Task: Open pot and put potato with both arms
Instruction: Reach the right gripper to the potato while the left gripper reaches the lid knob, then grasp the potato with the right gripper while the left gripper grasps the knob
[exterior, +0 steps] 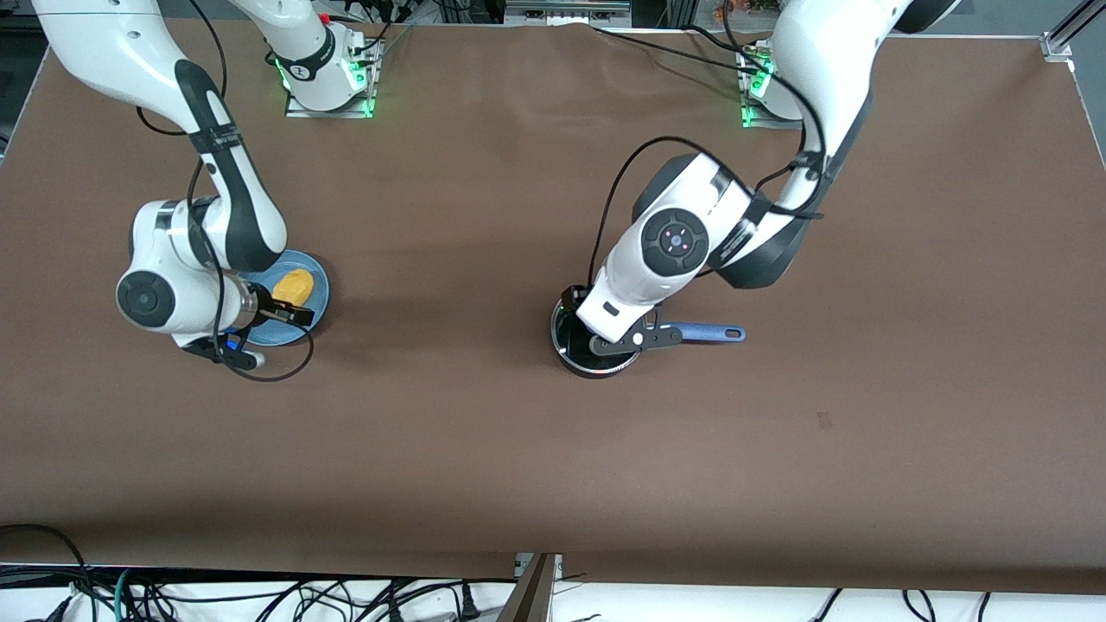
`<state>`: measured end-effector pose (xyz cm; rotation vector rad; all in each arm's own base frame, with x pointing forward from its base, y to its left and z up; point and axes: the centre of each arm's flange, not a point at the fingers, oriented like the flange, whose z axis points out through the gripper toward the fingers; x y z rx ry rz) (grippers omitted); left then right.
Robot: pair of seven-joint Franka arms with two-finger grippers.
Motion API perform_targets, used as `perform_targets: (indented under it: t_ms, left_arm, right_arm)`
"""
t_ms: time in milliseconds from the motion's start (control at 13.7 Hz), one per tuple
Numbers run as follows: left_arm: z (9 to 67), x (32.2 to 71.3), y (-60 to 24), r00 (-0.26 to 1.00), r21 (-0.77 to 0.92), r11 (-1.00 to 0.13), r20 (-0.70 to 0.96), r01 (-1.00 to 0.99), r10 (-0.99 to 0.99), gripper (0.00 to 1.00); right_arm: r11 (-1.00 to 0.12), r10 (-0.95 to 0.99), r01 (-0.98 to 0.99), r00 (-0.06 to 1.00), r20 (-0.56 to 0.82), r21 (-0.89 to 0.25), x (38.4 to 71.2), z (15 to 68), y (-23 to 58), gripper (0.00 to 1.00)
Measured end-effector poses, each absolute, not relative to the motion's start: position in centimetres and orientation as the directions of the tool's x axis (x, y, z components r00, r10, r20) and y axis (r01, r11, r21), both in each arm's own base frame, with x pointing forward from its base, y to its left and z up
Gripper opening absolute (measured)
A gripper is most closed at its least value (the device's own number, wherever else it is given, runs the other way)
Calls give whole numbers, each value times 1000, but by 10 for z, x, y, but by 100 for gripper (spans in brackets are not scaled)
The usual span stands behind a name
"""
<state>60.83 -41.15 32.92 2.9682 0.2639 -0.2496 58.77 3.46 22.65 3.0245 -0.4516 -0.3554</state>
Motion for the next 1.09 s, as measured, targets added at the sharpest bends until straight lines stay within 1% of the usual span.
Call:
perform_targets:
  t_ms: [146,291,583,656,728,874,947,1093]
  left_arm:
    - [310,614,-409,970,133,-973,-176,190,165,100]
    - [304,615,-408,971,126,-974,-175,187,164,100]
    - [303,612,-416,974,134,-975,-165,175,153,100]
    - [301,609,-422,976,140,-975,-160,170,147,100]
    - [297,607,-427,977,141,-976,-156,165,143,100]
    - [291,606,-428,977,137,-977,-157,163,141,100]
    - [288,607,-427,979,129,-979,-152,159,139,100]
    - [279,609,-425,986,98,-986,-118,131,120,100]
  right_arm:
    - [-953,-303,-293,937,-174,80,567,215,33,100]
    - [-949,-316,-308,937,-148,73,551,205,29,100]
    - [-947,-322,-315,937,-138,71,538,196,26,100]
    - [-946,-322,-316,937,-133,69,538,195,26,98]
    - [-946,-322,-316,938,-128,67,537,194,26,94]
    - [-946,-324,-318,938,-123,66,537,193,25,68]
    - [-945,-325,-320,938,-120,65,537,195,24,60]
    - [-945,-327,-321,938,-117,65,537,196,23,59]
